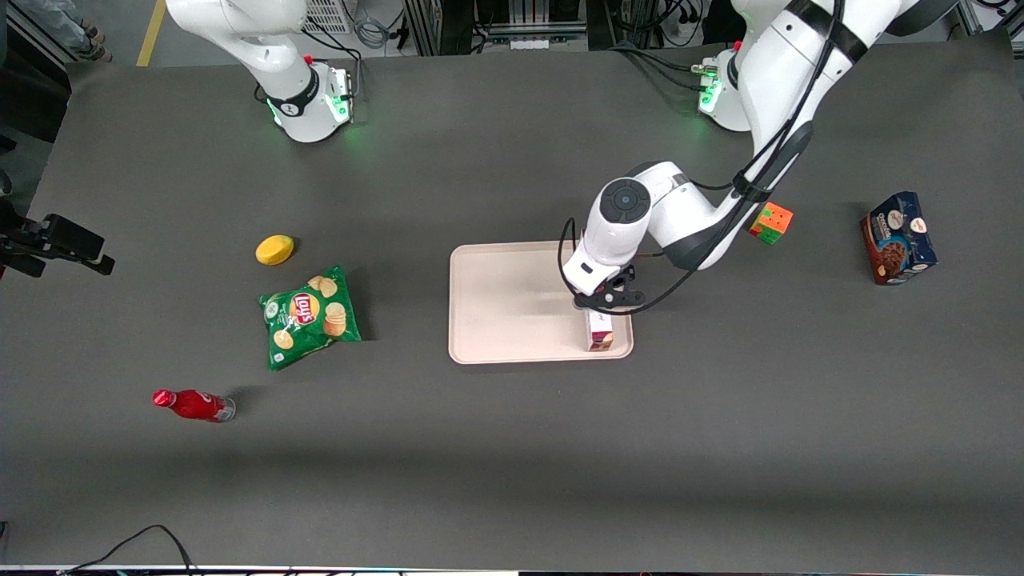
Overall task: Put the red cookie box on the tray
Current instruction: 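Lower the red plaid box onto the white tray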
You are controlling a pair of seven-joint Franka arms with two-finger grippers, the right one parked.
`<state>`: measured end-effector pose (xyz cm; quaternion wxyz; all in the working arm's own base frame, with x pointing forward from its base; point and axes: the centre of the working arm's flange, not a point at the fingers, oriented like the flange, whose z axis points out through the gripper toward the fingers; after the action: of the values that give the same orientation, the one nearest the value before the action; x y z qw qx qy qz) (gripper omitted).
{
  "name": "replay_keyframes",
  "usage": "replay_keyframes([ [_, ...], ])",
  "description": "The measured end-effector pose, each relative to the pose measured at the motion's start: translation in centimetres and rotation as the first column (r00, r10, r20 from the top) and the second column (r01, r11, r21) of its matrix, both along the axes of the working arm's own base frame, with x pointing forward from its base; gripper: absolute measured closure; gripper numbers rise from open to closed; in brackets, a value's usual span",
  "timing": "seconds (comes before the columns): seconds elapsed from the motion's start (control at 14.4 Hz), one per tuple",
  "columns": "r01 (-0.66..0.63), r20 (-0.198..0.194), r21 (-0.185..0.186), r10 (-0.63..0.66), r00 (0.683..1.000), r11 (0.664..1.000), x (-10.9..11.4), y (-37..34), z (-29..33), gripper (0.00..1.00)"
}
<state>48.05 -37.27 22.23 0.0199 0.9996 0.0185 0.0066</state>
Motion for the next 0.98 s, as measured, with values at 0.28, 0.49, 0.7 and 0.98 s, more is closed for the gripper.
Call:
replay_keyframes([
  [0.28,0.002,0.001,0.004,-0.002,1.000,1.000,0.09,0.16,-0.22,0.73],
  [0.49,0.000,0.000,0.008,0.000,1.000,1.000,0.21,0.39,-0.47,0.71],
  [0.7,0.001,-0.002,0.009,-0.001,1.000,1.000,0.18,0.40,-0.70,0.57],
  [0.98,0.001,0.000,0.008,-0.001,1.000,1.000,0.27,0.39,-0.62,0.35],
])
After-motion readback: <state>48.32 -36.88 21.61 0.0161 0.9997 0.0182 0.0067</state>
